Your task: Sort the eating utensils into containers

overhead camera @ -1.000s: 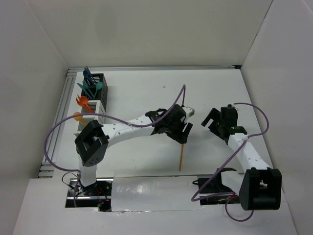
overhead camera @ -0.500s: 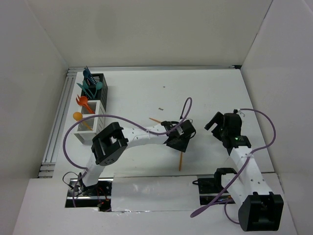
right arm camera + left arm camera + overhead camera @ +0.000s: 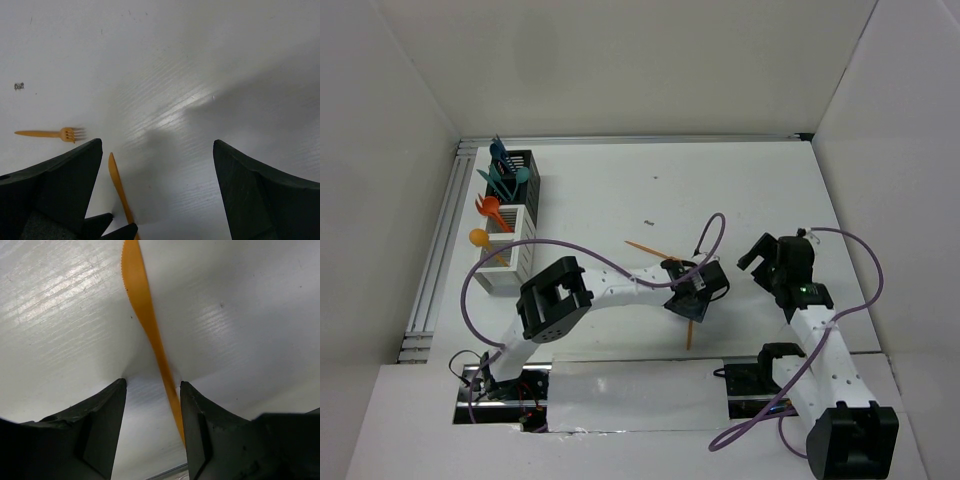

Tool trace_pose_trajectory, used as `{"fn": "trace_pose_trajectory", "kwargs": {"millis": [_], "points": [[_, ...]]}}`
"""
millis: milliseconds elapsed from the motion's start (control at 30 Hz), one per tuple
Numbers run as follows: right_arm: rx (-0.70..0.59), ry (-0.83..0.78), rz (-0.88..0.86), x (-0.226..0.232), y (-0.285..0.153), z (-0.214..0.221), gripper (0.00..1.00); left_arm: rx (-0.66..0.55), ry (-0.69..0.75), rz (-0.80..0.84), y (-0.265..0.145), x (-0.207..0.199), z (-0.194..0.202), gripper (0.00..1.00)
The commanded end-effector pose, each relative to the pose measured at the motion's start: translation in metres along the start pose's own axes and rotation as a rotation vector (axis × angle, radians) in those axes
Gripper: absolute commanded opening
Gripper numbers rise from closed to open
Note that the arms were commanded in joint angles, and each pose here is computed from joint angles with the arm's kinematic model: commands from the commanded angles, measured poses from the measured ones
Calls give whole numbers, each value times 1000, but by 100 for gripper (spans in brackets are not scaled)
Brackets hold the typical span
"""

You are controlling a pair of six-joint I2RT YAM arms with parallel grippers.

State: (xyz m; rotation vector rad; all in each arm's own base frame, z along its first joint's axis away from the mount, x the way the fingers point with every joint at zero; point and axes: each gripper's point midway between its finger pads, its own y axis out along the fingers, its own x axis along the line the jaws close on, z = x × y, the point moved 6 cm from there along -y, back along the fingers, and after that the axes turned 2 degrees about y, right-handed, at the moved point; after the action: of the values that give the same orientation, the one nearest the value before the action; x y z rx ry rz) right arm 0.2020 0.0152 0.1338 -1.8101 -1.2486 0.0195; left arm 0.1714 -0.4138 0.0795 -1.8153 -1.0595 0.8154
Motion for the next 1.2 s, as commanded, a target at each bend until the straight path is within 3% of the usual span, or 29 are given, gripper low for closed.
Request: {"fn": "trace_pose_trajectory", "kwargs": {"millis": [0,100,333,467,633,733,833,900,967,1000,1033,1067,1100,1167], "points": [[-9,1,-23,3,-3,0,97,12,-16,-10,1,-2,1,59],[-9,0,-23,3,-3,0,98,-9,-6,3,1,-5,-4,59],[-21,0,-21,3,-4,-2,98,40,29,-177,26,12,6,53],[-12,-2,-15,0,-2,1,98,38,54,-208,26,24,11,34],[-10,5,-15,0,-1,3,98,84,37,-223,29,40,24,17],[-10,1,-13,-1,-1,3,98,103,12,-195,29,47,28,0],[-8,-2,-11,-1,0,3,98,85,-40,-164,23,60,20,0],[-8,2,-24,1,0,3,98,33,-50,-124,5,64,11,0],[-3,-4,-50,4,-1,3,98,-85,-110,-46,-25,77,-24,0],[-11,-5,-68,7,-1,1,98,-100,-92,-8,-33,76,-19,0],[-7,-7,-76,8,-2,1,98,-189,-154,54,-42,93,-46,0],[-13,-19,-123,14,-2,-1,97,-180,-169,106,-46,107,-43,0],[-14,-23,-143,17,-3,-2,97,-276,-205,176,-78,118,-61,0],[-15,-43,-196,24,-4,-4,97,-405,-230,258,-101,137,-80,0]]}}
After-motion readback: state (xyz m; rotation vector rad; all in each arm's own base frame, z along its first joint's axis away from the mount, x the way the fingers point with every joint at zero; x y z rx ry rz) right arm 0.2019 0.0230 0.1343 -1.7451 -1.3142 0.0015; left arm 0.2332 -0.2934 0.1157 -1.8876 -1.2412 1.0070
